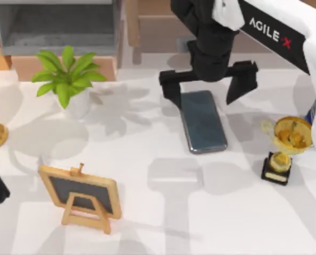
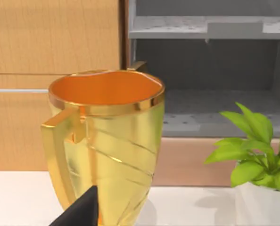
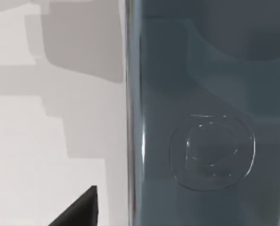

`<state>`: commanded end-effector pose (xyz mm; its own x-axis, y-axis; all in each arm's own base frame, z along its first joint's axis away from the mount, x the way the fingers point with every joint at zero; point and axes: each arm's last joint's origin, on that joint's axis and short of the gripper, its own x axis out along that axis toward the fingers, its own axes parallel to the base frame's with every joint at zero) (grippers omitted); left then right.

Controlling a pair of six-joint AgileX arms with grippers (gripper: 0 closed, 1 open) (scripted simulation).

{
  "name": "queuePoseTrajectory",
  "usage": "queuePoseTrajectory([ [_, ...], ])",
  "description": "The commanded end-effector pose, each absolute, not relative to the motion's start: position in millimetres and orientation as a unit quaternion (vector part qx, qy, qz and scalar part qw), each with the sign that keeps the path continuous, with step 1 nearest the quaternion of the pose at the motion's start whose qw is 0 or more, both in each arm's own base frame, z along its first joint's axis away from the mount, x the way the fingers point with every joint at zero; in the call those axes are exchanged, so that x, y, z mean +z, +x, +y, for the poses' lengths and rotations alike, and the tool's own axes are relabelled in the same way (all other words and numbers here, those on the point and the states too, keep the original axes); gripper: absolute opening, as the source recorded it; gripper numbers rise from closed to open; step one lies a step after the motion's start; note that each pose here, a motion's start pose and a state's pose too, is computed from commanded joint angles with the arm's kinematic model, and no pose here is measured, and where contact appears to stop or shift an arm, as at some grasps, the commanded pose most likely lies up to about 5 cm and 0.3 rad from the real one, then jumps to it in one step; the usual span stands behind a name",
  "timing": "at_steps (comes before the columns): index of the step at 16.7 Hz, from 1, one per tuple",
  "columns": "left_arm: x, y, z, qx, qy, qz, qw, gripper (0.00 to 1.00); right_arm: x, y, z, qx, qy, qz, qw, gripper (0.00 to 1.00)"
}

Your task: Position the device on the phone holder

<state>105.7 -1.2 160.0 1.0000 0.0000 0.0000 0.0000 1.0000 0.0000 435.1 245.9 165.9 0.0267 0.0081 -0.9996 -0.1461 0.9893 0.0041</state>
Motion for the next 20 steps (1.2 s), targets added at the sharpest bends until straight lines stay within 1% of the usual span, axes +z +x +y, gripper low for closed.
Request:
queuePoseTrajectory([
  [7, 160, 106, -1, 0.000, 0.000, 0.000, 1.000, 1.00, 104, 436, 247, 0.054, -0.050, 0.695, 0.715, 1.00],
  [12, 160, 106, -1, 0.000, 0.000, 0.000, 1.000, 1.00, 97, 436, 246, 0.054, -0.050, 0.695, 0.715, 1.00],
  [20, 160, 106, -1, 0.000, 0.000, 0.000, 1.000, 1.00, 97, 436, 246, 0.054, -0.050, 0.695, 0.715, 0.40],
])
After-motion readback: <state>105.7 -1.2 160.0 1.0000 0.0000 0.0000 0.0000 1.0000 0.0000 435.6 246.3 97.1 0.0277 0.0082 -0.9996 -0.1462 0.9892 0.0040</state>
